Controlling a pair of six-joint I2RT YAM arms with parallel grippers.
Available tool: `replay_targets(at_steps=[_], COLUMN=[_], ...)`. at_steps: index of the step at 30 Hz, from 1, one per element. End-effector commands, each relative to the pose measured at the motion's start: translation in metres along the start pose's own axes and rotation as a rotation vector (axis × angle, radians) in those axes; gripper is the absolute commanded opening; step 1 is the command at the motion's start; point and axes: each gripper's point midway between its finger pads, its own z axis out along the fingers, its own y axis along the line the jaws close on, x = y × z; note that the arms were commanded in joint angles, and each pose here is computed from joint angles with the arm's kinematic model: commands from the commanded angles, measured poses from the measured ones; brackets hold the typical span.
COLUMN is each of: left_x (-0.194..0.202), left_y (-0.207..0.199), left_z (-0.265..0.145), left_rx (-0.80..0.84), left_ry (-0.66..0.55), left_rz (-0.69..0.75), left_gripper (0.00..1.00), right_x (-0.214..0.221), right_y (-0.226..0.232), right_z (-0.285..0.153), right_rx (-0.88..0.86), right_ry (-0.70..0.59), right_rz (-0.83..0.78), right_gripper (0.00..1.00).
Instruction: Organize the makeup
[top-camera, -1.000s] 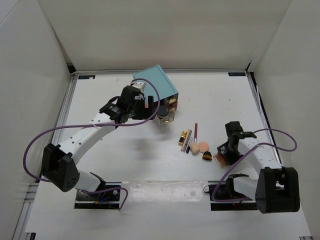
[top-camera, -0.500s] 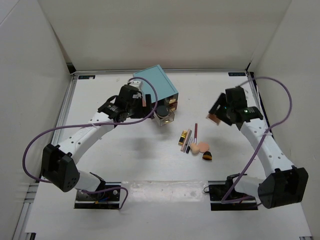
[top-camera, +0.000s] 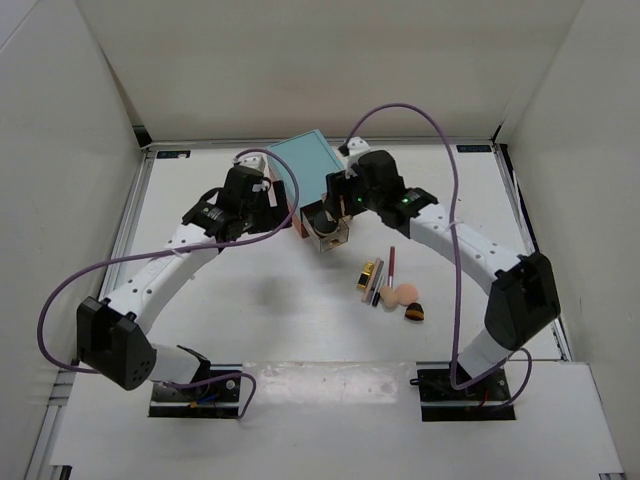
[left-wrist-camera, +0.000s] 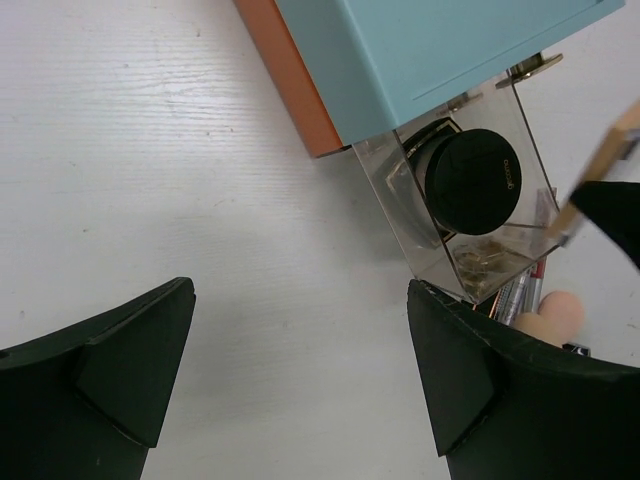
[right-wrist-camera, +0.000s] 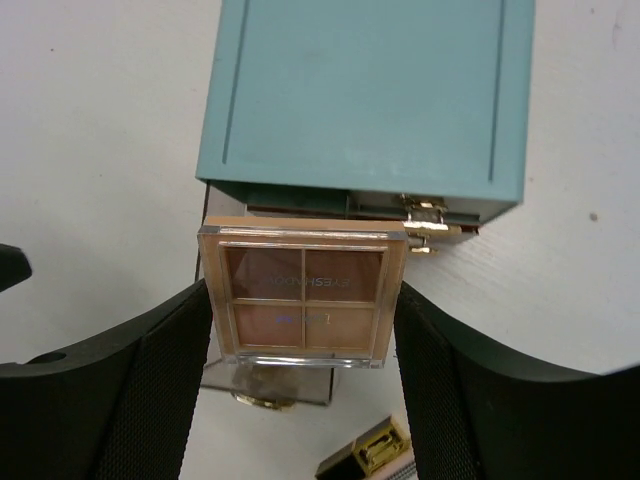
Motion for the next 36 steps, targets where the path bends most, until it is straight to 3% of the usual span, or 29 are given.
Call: replay_targets(at_steps=[1, 7, 14, 18, 20, 23, 27, 31, 34, 35, 36], left_x=[-0.012, -0.011, -0.018, -0.025, -0.038, -0.054, -0.067, -0.080, -0.089, -0.088, -0.094], left_y=[0.007, 0.016, 0.018, 0.015, 0.008, 0.000, -0.004, -0.008, -0.011, -0.010, -0.013], left_z=[-0.018, -0.018, -0.012, 0.001, 0.005, 0.013, 0.026, 0.037, 0.047, 0.055, 0.053], left_rx=[-0.021, -0.054, -0.064, -0.060, -0.032, -0.017, -0.019, -0.006, 0.003, -0.006, 0.006], left_ry=[-0.056, -0.061, -0.059, -0.051, -0.076, -0.084, -0.084, -0.095, -0.087, -0.077, -0.089], left_rz=[-0.038, -0.090, -0.149, -0.161, -0.169, -0.165, -0.155, -0.149, -0.141, -0.134, -0.135], left_gripper=[0.98, 0.98, 0.98, 0.98, 0.98, 0.98, 0.98, 0.98, 0.98, 0.98, 0.98], right_x=[-0.051, -0.009, 0.027, 0.028, 0.019, 0.010, 0.006, -0.011, -0.026, -0.029, -0.029], right_y=[0.017, 0.021, 0.014, 0.020, 0.026, 0.027, 0.029, 0.031, 0.037, 0.033, 0.028], right_z=[0.006, 0.033, 0.032, 0.028, 0.028, 0.026, 0.024, 0.010, -0.005, -0.008, -0.009], right_rx=[0.009, 0.038, 0.107, 0.079, 0.064, 0.069, 0.064, 0.061, 0.044, 0.059, 0.085], right_ry=[-0.170, -0.098, 0.028, 0.036, 0.024, 0.018, 0.027, -0.018, -0.075, -0.085, -0.088], right_rz=[-0.142, -0.174, -0.219, -0.218, -0.221, -0.221, -0.221, -0.216, -0.193, -0.178, -0.163], right_gripper=[0.35, 0.35, 0.41, 0.67, 0.72, 0.88, 0.98, 0.97, 0.79, 0.63, 0.57])
